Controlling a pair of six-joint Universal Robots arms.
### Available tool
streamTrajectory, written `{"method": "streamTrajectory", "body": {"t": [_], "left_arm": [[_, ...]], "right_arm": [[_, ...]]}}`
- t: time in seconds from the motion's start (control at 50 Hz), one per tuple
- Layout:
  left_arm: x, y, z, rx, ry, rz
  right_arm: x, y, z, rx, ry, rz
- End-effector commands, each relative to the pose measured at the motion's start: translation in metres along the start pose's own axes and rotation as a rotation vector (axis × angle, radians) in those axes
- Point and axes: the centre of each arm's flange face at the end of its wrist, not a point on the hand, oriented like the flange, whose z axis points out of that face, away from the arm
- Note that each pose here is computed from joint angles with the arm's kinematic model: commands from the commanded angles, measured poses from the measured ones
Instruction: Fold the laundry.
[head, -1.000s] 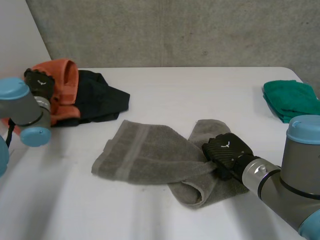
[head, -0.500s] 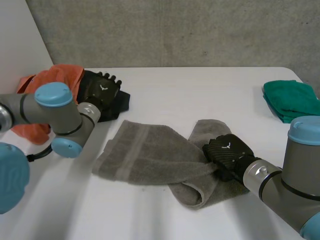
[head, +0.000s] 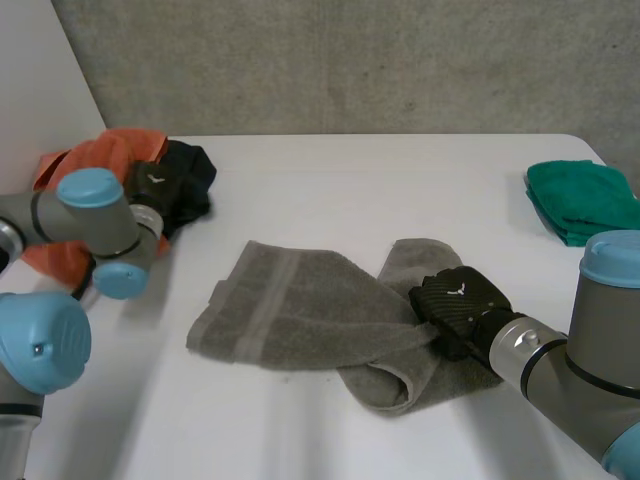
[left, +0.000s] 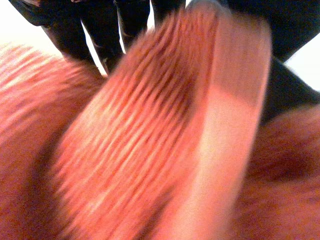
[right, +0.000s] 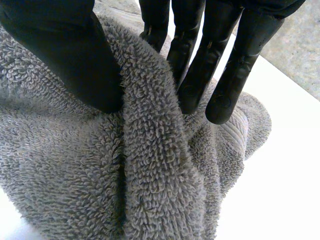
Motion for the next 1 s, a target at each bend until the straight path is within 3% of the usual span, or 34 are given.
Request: {"method": "streamTrajectory", "body": {"t": [0.02, 0.24, 0.38, 0.48, 0.6, 0.76, 0.84, 0.92, 1.0], "left_arm": [[-0.052, 0.018, 0.013, -0.080, -0.238, 0.224], [-0.091, 0.010, 0.010, -0.007, -0.362, 0.274], [-0.062, 0.019, -0.011, -0.056, -0.265, 0.272], [-0.040, -0.008, -0.037, -0.039, -0.191, 0.246], [-0.041, -0.041, -0.069, -0.018, -0.146, 0.164], [-0.032, -0.098, -0.149, -0.017, 0.017, -0.063], [-0.011, -0.112, -0.199, -0.045, 0.217, -0.181], [0.011, -0.113, -0.239, -0.083, 0.400, -0.254], [0.031, -0.107, -0.267, -0.108, 0.519, -0.262]], "right_arm": [[0.000, 0.000, 0.000, 0.001, 0.000, 0.000], [0.000, -0.001, 0.000, 0.004, 0.000, -0.002], [0.000, -0.001, 0.000, 0.003, 0.002, -0.002], [0.001, -0.002, 0.000, 0.005, 0.004, -0.002], [0.005, -0.011, -0.002, 0.030, 0.023, -0.011], [0.010, -0.026, -0.011, 0.082, 0.046, -0.025], [0.012, -0.033, -0.016, 0.105, 0.055, -0.031], [0.014, -0.038, -0.019, 0.122, 0.061, -0.036], [0.015, -0.040, -0.020, 0.128, 0.065, -0.039]]}}
